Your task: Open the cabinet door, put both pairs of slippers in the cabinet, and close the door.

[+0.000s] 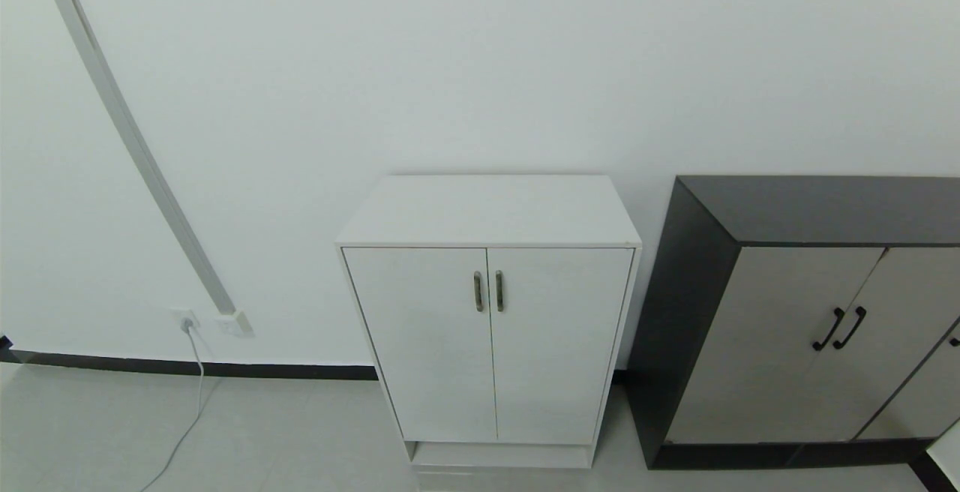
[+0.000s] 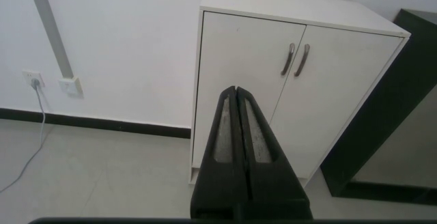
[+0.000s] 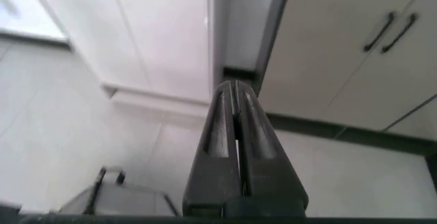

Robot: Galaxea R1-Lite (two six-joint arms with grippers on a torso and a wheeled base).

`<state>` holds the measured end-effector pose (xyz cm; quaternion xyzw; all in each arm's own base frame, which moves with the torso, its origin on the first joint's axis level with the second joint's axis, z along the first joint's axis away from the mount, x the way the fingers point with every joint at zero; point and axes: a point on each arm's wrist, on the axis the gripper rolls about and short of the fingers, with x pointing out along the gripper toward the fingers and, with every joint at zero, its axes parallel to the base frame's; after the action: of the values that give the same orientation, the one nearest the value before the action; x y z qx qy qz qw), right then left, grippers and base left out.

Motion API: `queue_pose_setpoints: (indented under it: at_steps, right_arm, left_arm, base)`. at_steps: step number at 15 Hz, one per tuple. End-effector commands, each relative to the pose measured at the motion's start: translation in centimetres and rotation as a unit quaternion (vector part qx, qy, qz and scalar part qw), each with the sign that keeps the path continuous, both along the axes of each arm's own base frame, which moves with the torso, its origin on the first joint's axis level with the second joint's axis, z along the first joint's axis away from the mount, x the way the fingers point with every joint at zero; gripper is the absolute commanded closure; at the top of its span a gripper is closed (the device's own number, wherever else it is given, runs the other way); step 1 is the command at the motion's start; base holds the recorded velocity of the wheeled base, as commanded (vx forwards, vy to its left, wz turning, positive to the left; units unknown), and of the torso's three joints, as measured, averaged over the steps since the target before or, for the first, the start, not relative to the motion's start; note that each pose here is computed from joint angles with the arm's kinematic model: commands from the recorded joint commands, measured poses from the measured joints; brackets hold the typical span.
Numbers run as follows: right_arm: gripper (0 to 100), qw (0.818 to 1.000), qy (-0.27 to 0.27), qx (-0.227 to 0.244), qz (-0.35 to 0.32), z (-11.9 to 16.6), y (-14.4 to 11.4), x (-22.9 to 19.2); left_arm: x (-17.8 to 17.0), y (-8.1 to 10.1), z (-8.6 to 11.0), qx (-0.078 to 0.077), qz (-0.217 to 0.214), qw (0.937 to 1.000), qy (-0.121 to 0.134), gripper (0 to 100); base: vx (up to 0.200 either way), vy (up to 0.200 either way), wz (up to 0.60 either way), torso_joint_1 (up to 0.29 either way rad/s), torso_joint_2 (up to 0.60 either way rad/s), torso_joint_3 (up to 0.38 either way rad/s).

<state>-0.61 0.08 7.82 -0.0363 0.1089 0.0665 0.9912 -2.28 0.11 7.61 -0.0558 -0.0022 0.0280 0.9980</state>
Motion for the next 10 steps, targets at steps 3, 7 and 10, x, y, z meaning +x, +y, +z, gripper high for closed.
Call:
queue_pose_setpoints:
  at_steps: [3,7,10]
  right_arm:
    - [100,0.999,-0.046,0.004,-0.016,-0.1,0.0,-0.7]
    - [100,0.995,-0.092,0.005,-0.028,-0.2,0.0,-1.4]
    - [100,0.993,-0.109,0.015,-0.039,-0.3,0.0,-1.7]
  left_arm:
    - [0.0,0.0,0.0,0.0,0.0,1.0,0.0,100]
    - [0.0,0.0,0.0,0.0,0.0,1.0,0.0,100]
    - [0.0,0.0,0.0,0.0,0.0,1.0,0.0,100]
  base:
    - [0.0,0.0,0.0,0.0,0.0,0.0]
    - [0.0,0.0,0.0,0.0,0.0,0.0]
    - [0.0,0.0,0.0,0.0,0.0,0.0]
